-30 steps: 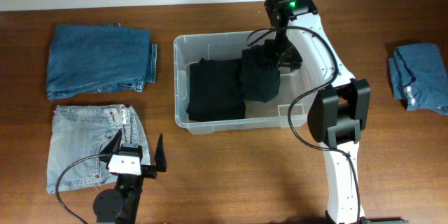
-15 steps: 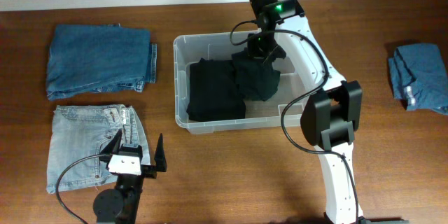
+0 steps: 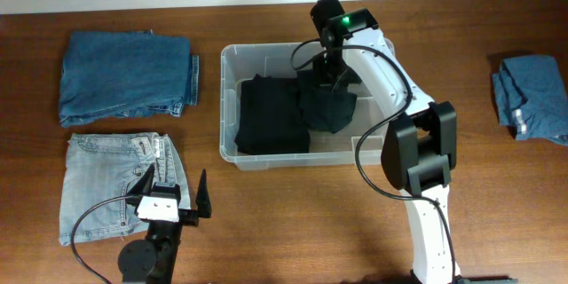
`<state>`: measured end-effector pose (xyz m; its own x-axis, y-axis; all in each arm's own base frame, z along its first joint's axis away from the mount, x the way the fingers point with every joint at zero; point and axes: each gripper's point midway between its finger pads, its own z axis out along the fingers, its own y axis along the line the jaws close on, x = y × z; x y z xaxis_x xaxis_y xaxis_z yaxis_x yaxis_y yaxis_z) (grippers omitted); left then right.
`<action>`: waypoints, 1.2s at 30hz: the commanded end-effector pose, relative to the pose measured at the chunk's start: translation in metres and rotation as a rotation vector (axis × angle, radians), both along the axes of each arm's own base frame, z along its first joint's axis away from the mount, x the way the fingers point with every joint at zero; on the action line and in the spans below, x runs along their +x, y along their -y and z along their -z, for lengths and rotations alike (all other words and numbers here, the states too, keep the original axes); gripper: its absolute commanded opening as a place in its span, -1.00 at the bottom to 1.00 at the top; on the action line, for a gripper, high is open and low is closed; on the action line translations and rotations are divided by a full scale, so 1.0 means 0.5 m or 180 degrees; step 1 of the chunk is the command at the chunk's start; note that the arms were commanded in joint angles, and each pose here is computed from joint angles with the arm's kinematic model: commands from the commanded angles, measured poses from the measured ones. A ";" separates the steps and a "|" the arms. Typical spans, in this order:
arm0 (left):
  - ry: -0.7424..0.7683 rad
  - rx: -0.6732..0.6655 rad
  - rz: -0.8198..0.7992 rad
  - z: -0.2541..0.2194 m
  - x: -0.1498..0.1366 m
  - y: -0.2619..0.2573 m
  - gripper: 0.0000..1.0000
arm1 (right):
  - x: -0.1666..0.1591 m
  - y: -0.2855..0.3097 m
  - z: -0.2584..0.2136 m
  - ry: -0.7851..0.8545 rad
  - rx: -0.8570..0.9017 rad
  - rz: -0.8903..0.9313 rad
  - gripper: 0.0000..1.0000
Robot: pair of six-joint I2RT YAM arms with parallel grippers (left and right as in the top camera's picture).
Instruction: Pack container
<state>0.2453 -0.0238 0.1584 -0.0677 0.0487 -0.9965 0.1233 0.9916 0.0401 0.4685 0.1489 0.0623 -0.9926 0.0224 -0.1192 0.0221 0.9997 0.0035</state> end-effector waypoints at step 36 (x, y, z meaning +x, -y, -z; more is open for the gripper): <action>-0.0005 0.0049 -0.0005 0.002 0.000 -0.002 0.99 | -0.212 -0.029 -0.150 -0.0147 0.0242 -0.2436 -0.92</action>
